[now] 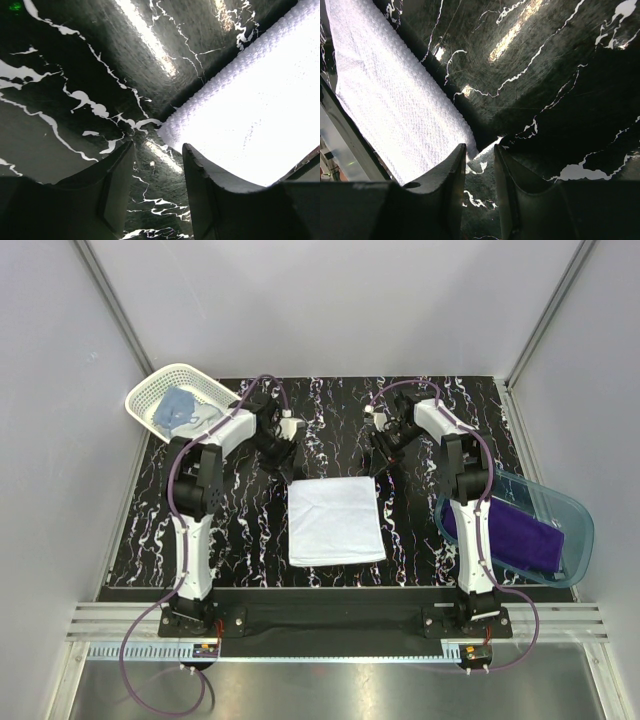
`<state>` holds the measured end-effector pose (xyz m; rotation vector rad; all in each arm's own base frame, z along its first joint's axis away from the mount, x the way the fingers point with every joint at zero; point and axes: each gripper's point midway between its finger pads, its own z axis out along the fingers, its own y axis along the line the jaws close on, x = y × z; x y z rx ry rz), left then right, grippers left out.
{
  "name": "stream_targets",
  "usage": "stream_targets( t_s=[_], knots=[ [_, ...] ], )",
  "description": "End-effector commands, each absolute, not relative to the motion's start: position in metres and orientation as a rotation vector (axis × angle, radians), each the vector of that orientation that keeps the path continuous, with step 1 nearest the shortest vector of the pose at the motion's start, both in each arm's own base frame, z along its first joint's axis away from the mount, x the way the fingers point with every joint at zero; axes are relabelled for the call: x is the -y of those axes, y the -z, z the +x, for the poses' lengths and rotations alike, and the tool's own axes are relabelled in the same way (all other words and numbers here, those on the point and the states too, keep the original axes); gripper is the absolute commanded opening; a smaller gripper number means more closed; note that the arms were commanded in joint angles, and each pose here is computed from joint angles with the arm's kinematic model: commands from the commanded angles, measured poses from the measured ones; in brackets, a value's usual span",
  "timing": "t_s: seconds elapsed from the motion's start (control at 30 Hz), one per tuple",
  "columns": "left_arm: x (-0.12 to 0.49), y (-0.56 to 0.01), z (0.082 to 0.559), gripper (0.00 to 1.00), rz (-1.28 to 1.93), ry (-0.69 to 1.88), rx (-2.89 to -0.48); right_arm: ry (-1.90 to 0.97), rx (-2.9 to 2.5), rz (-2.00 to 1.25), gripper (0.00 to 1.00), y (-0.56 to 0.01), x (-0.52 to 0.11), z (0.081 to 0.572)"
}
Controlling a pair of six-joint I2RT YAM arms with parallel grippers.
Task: Fold and stack the towels
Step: Fold the towel
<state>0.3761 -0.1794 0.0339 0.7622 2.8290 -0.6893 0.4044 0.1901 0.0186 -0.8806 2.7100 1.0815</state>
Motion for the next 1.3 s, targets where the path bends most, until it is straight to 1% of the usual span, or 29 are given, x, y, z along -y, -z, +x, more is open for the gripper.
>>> stream_targets(
  t_s=[0.0,0.13,0.4,0.43,0.53,0.57,0.63,0.67,0.7,0.77,0.83,0.87,0.93,1.13,1.27],
  knots=[
    [0.189,-0.031,0.375,0.47,0.820,0.721,-2.805,-1.057,-2.682,-0.882,0.36,-0.027,-0.189,0.412],
    [0.195,-0.027,0.374,0.45,0.838,0.729,-2.808,-1.078,-2.679,-0.878,0.37,-0.026,-0.190,0.411],
    [0.193,-0.013,0.375,0.34,0.849,0.689,-2.843,-1.097,-2.685,-0.872,0.38,-0.020,-0.193,0.412],
    [0.193,-0.013,0.376,0.26,0.847,0.689,-2.844,-1.101,-2.693,-0.869,0.38,-0.019,-0.192,0.411],
    [0.195,-0.015,0.380,0.16,0.849,0.694,-2.842,-1.107,-2.687,-0.878,0.37,-0.018,-0.193,0.411],
    [0.196,-0.015,0.384,0.10,0.849,0.694,-2.834,-1.110,-2.688,-0.877,0.37,-0.018,-0.193,0.410],
    [0.199,-0.018,0.388,0.06,0.852,0.711,-2.821,-1.112,-2.691,-0.881,0.37,-0.018,-0.193,0.409],
    [0.203,-0.022,0.391,0.00,0.857,0.727,-2.803,-1.112,-2.689,-0.884,0.36,-0.018,-0.192,0.409],
    [0.204,-0.023,0.393,0.00,0.853,0.733,-2.798,-1.109,-2.688,-0.888,0.36,-0.017,-0.191,0.409],
    [0.207,-0.026,0.397,0.00,0.848,0.736,-2.787,-1.107,-2.683,-0.891,0.29,-0.018,-0.190,0.410],
    [0.209,-0.031,0.407,0.00,0.838,0.728,-2.768,-1.093,-2.673,-0.892,0.16,-0.020,-0.189,0.413],
    [0.209,-0.032,0.411,0.00,0.834,0.713,-2.762,-1.073,-2.658,-0.888,0.07,-0.021,-0.188,0.419],
    [0.210,-0.038,0.422,0.00,0.826,0.687,-2.741,-1.037,-2.642,-0.866,0.01,-0.024,-0.184,0.430],
    [0.205,-0.046,0.441,0.00,0.808,0.615,-2.721,-0.945,-2.575,-0.839,0.00,-0.039,-0.172,0.462],
    [0.198,-0.052,0.451,0.00,0.767,0.548,-2.698,-0.881,-2.543,-0.834,0.00,-0.046,-0.168,0.474]
  ],
)
